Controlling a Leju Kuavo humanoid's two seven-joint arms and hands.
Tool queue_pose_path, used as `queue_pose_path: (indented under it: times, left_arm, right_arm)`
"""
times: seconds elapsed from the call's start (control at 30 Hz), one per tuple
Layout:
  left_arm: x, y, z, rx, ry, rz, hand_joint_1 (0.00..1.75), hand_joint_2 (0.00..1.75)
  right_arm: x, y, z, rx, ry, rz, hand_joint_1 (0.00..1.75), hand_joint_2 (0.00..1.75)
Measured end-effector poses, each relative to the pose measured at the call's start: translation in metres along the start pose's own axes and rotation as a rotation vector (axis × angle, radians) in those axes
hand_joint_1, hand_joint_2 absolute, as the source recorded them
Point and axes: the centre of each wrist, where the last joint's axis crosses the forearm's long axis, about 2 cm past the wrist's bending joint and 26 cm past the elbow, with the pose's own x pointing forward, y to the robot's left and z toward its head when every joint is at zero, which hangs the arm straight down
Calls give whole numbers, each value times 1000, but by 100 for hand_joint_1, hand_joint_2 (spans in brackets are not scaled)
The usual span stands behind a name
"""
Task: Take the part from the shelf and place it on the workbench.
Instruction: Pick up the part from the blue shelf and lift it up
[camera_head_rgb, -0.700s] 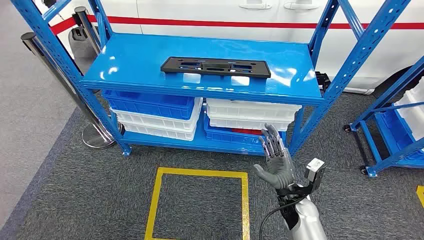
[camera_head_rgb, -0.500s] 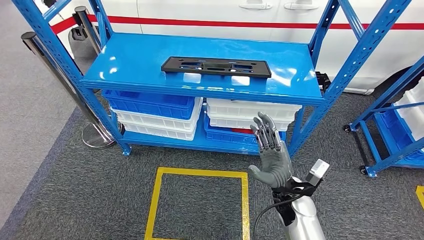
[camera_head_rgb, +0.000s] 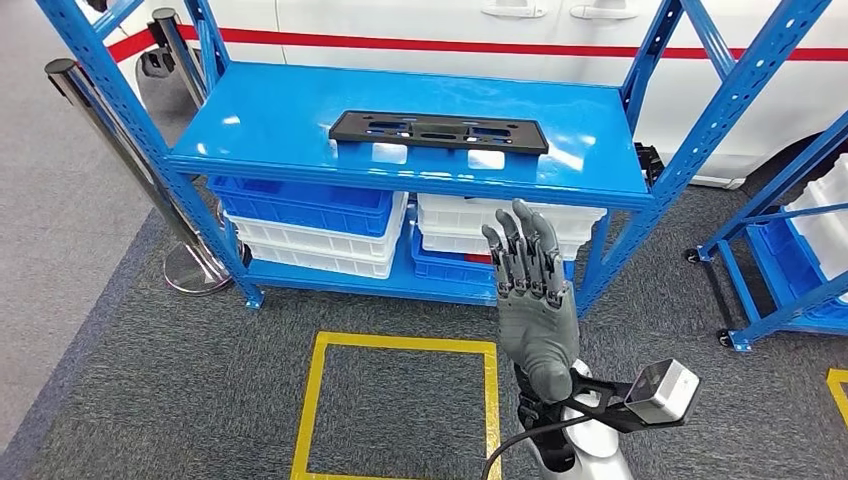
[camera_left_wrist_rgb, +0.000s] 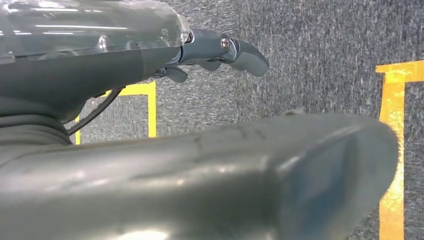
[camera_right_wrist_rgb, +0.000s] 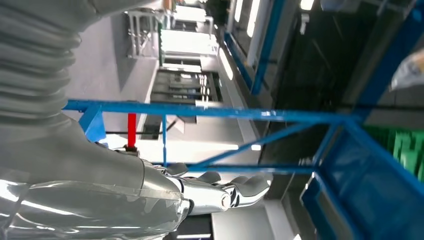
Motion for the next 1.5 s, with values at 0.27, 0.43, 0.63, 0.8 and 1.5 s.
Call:
queue_pose_path:
  times: [0.27,0.43,0.63,0.8,1.5]
  left_arm:
    - [4,-2,0,-15,-15,6,0,0]
    - [5,-2,0,-7,-6,5,0,0]
    - [6,-3,0,3,0,-7,0,0]
    - [7,-3,0,7,5,-14,0,0]
    - [10,-9,1,-7,9,-27,0,0]
  right_arm:
    - [1,8,7,-66,39,-20,0,0]
    - [2,9,12,-92,83,-38,0,0]
    - [2,10,12,-103,100,-54,0,0]
    - [3,10,11,-103,103,-71,0,0]
    - [7,9,1,-88,88,-80,0,0]
